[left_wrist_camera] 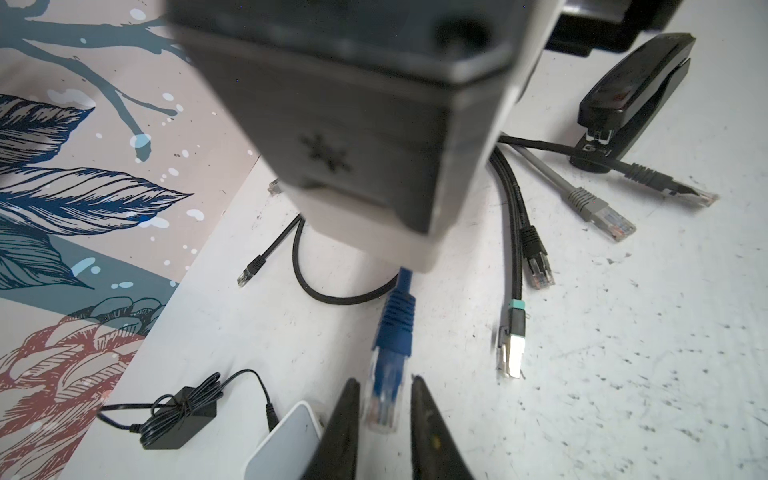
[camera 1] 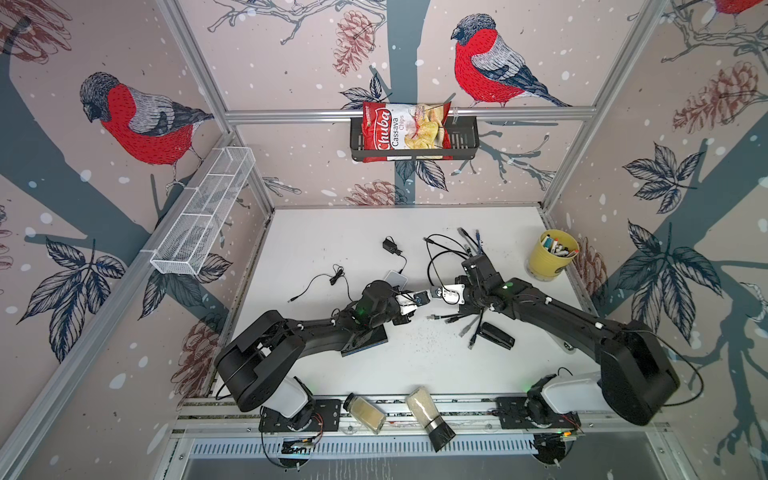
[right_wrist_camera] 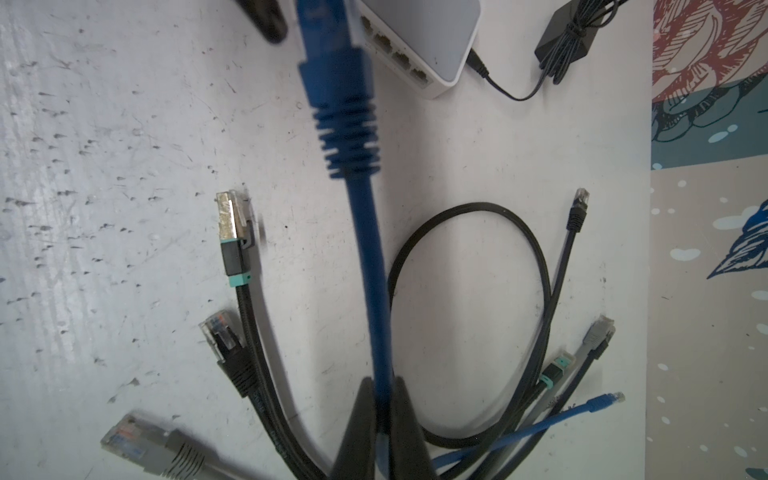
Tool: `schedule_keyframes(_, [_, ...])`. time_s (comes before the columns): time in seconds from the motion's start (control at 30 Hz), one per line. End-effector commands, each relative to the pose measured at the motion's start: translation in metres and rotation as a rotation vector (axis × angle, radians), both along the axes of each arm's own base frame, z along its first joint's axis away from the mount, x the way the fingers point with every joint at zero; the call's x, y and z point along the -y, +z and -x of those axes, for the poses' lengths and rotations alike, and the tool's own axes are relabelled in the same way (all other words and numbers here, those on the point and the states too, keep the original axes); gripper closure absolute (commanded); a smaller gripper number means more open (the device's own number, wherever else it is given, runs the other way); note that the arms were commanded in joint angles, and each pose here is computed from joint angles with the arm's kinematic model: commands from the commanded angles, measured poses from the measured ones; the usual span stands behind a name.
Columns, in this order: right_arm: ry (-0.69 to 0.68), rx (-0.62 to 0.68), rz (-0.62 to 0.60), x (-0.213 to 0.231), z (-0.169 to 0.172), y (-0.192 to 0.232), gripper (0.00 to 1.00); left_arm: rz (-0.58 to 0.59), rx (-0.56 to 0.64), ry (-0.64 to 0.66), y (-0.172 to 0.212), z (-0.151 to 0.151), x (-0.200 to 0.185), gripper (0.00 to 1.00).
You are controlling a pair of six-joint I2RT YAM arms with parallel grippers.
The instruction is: Insert the plug into the switch port
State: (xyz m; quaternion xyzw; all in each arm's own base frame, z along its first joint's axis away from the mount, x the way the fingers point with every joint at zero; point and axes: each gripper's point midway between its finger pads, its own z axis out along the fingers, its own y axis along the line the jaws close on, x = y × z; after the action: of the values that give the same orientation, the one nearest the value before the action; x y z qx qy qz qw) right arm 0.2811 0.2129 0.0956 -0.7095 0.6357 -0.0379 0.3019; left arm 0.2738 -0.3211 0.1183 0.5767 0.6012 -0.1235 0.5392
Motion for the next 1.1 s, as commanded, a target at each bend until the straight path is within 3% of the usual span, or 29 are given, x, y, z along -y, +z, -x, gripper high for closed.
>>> schedule_keyframes(0.0, [0.001, -0.004, -0.03, -0.005, 0.0, 0.002, 1.0, 0.025, 0.025, -0.025, 0.007, 0.001, 0.006, 0.84])
schedule_keyframes(0.17, [0.013, -0.019, -0.051, -0.01, 0.002, 0.003, 0.97, 0.016, 0.032, -0.031, 0.006, 0.001, 0.006, 0.94])
schedule_keyframes(0.27, [0.036, -0.023, -0.114, -0.02, 0.005, 0.01, 0.86, 0.009, 0.041, -0.029, 0.004, 0.001, 0.005, 0.97])
schedule_keyframes(0.43, [0.097, -0.014, -0.254, -0.039, 0.014, 0.025, 0.78, 0.024, 0.062, -0.038, 0.008, 0.004, 0.004, 0.99])
schedule_keyframes(0.83, [0.174, -0.017, -0.422, -0.053, 0.029, 0.041, 0.74, 0.066, 0.095, -0.043, 0.014, 0.012, -0.003, 0.99])
schedule_keyframes(1.07, [0.212, -0.047, -0.45, -0.058, 0.036, 0.04, 0.74, 0.112, 0.115, -0.059, 0.023, 0.018, -0.004, 0.99])
